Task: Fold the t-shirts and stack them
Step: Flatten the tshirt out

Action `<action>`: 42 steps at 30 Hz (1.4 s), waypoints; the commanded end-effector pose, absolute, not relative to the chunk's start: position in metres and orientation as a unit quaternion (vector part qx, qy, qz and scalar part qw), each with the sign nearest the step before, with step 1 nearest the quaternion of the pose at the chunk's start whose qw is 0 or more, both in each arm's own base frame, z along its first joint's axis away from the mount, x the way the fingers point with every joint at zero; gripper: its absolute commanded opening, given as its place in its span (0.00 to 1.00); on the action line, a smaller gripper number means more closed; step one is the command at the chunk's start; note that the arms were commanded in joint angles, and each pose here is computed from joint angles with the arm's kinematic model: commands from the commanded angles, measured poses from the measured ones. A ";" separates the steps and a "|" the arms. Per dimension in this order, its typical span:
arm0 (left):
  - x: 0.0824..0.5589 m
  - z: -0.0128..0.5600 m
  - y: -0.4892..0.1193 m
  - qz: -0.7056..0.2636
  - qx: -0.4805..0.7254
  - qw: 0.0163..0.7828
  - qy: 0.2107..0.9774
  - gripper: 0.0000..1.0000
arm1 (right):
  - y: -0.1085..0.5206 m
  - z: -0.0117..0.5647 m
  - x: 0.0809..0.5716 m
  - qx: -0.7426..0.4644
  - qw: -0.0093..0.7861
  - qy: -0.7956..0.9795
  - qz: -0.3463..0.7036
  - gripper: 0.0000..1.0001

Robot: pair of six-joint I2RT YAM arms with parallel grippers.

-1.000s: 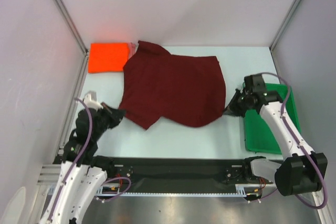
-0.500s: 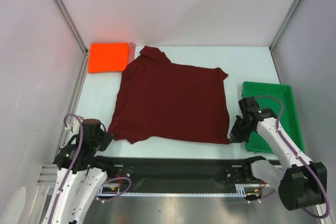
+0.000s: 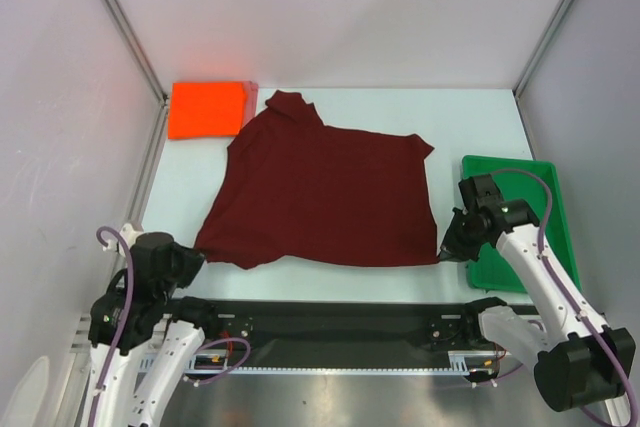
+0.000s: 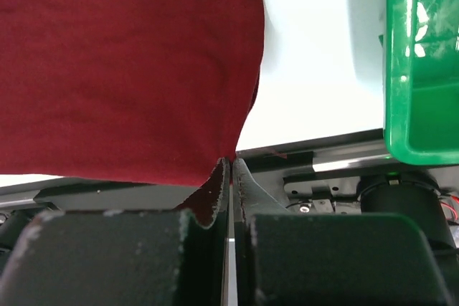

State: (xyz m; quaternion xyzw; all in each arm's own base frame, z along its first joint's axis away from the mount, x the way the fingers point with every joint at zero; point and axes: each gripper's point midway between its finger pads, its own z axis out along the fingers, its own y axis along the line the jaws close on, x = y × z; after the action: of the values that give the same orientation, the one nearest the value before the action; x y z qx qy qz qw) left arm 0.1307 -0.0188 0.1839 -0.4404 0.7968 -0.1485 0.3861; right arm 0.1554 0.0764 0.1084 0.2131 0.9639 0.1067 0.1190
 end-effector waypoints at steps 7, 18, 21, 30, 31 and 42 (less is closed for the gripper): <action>0.104 0.212 0.003 -0.146 -0.445 0.442 0.765 0.00 | 0.075 0.124 0.141 0.218 0.113 0.964 0.107 0.00; 0.093 0.196 0.006 -0.124 -0.453 0.419 0.777 0.00 | 0.081 0.113 0.142 0.200 0.086 0.969 0.116 0.00; 0.105 0.198 -0.004 -0.140 -0.420 0.425 0.790 0.00 | 0.084 0.119 0.148 0.195 0.098 0.968 0.126 0.00; 0.141 0.223 -0.016 -0.154 -0.359 0.464 0.795 0.00 | 0.093 0.135 0.184 0.186 0.114 0.966 0.142 0.00; 0.143 0.219 -0.017 -0.153 -0.363 0.457 0.798 0.00 | 0.093 0.132 0.183 0.185 0.109 0.966 0.141 0.00; 0.112 0.213 0.008 -0.114 -0.433 0.444 0.776 0.00 | 0.094 0.114 0.130 0.179 0.066 0.972 0.138 0.00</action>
State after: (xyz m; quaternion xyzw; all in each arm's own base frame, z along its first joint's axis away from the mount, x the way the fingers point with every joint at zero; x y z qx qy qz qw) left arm 0.1255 -0.0034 0.2031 -0.4034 0.7983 -0.1186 0.4312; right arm 0.1539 0.0915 0.1156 0.1838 0.9698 0.1356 0.0853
